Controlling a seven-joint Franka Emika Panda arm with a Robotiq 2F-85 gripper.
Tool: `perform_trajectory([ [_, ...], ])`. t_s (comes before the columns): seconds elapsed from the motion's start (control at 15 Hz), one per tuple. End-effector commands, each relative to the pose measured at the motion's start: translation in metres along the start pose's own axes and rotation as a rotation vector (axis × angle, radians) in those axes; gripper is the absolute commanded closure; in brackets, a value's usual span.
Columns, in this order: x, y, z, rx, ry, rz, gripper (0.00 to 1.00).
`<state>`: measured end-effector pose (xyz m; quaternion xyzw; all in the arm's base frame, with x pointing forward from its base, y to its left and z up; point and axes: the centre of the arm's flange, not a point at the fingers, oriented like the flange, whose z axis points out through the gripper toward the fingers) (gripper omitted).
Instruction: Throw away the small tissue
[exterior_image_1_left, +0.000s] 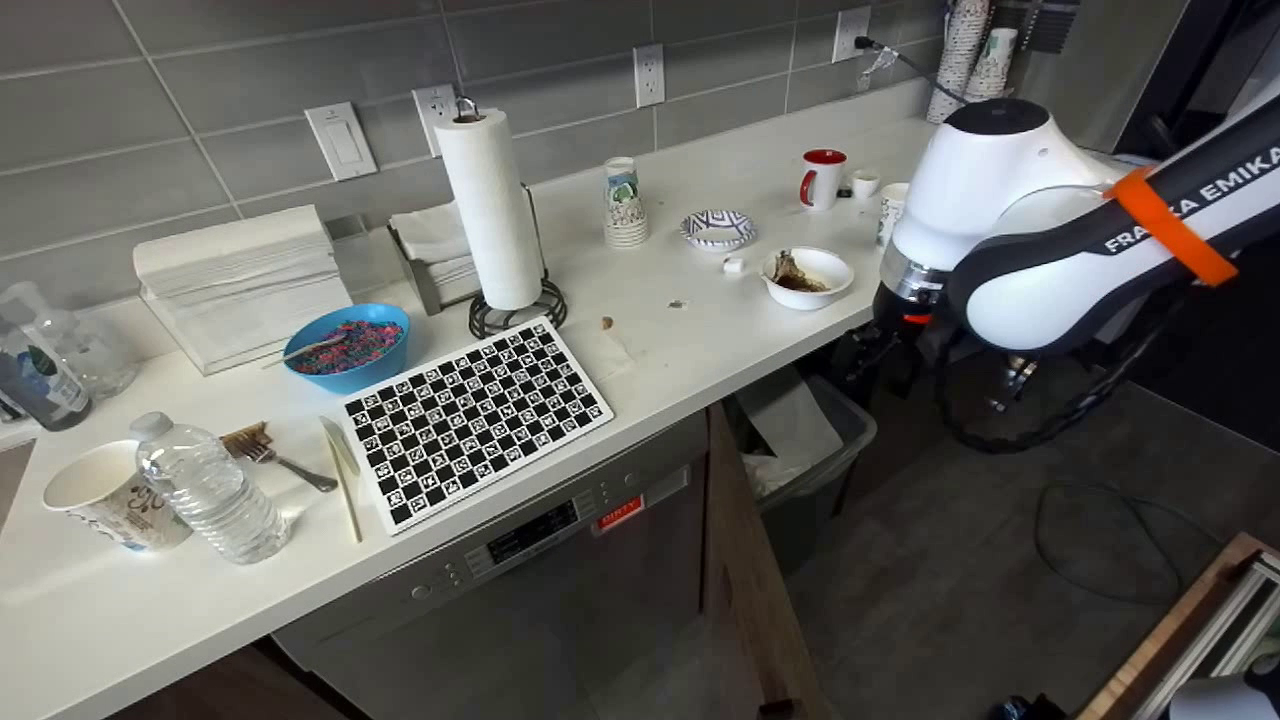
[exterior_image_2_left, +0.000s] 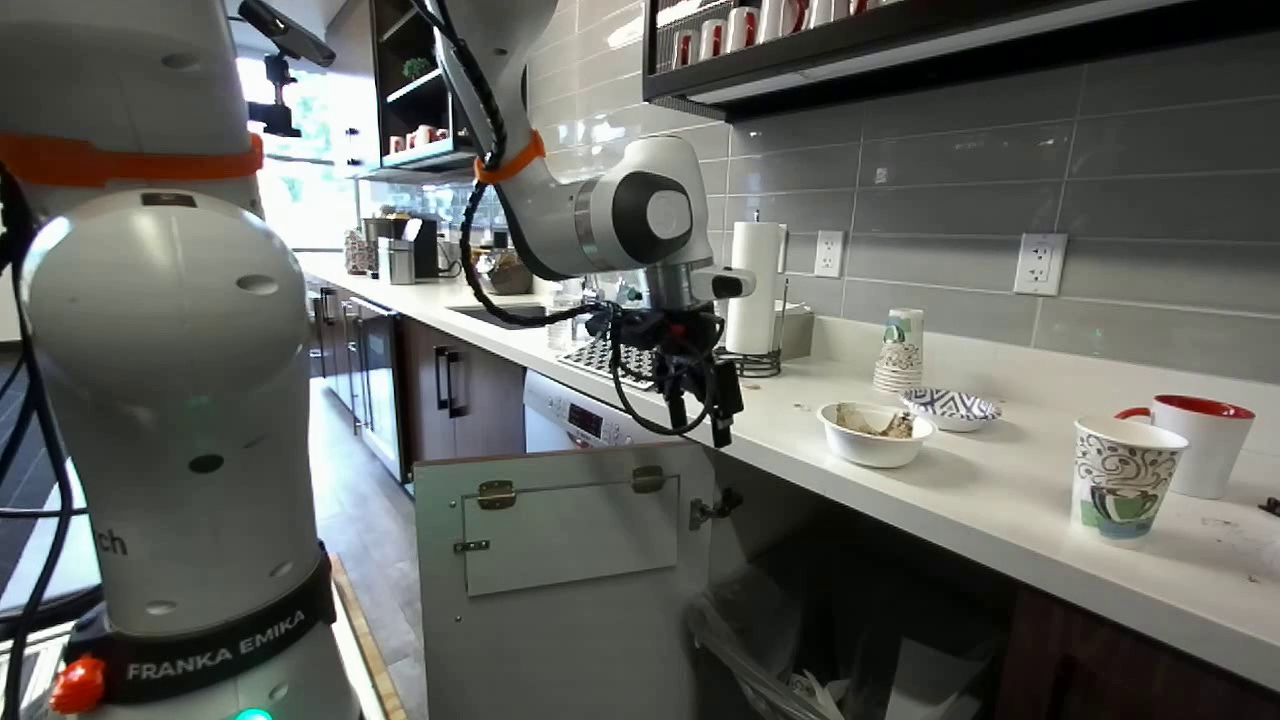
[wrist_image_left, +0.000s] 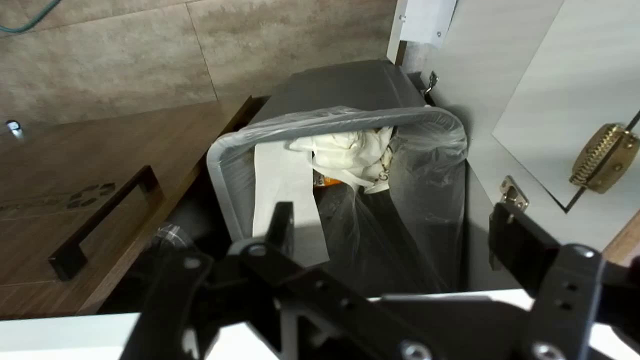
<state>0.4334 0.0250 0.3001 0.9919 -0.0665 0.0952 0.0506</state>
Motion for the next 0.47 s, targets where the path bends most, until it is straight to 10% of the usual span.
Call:
perform_trajectory([
  [0.0,-0.024,0.009,-0.019,-0.014,0.110,0.041,0.00],
  [0.4,-0.005,0.004,-0.013,0.000,0.062,0.013,0.00],
])
